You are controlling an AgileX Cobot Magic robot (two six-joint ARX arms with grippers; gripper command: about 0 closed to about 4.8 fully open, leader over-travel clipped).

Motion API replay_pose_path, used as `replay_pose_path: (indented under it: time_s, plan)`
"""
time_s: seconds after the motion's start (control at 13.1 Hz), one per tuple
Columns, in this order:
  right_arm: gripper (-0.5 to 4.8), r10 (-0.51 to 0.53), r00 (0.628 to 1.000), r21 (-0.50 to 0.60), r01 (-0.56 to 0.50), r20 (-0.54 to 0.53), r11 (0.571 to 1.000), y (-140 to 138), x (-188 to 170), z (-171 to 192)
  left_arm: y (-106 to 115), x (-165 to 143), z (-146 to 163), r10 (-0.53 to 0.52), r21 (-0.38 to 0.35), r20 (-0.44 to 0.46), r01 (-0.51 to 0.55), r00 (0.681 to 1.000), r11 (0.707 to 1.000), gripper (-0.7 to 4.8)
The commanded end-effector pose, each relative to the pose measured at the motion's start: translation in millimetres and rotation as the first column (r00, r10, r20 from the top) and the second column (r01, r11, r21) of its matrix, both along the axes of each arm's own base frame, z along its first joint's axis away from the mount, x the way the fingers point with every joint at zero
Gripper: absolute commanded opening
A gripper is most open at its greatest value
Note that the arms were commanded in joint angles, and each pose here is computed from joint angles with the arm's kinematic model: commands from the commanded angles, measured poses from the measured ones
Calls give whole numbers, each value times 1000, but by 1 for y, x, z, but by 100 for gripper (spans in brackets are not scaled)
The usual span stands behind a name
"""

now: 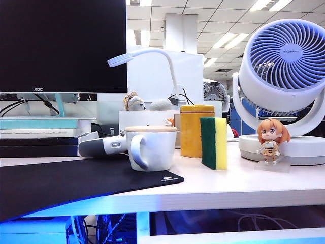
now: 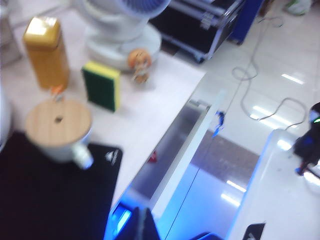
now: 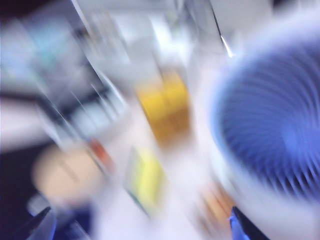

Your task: Open the drawer, place the cleaning sponge inside, then close the drawer.

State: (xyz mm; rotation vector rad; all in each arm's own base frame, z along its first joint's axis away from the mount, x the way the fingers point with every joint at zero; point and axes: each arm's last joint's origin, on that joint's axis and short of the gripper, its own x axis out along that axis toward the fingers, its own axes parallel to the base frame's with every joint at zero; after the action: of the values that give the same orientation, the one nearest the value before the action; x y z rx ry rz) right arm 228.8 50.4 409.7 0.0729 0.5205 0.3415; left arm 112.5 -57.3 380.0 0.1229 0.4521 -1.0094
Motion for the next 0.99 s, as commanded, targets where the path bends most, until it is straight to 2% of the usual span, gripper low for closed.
replay_pose_path:
  time_s: [0.08, 0.15, 0.23, 0.38, 0.61, 0.68, 0.99]
  plan:
    - [473, -30, 987, -131, 9, -155, 991, 10, -4, -18, 1, 2, 0, 53, 34, 14, -54, 998, 998, -5]
    - [331, -30, 979, -134, 3, -200, 991, 12, -3, -23, 1, 2, -1, 53, 37, 7, -53, 999, 998, -5]
    - [5, -42, 955, -149, -2, -292, 989, 12, -2, -33, 1, 2, -1, 50, 37, 3, -50, 999, 998, -5]
    - [-7, -47, 915, -140, -11, -400, 990, 13, 0, -53, 1, 2, -1, 49, 37, 5, -50, 999, 998, -5]
    - [-7, -7, 871, -106, -51, -491, 993, 15, -1, -80, 1, 2, -1, 43, 44, 18, -43, 999, 998, -5]
    - [-7, 23, 840, -90, -85, -542, 992, 18, -4, -99, 1, 2, -1, 42, 44, 18, -43, 999, 998, -5]
    - [-7, 9, 766, -119, -111, -643, 987, 16, -12, -159, 1, 2, 0, 42, 41, 25, -43, 999, 998, -5]
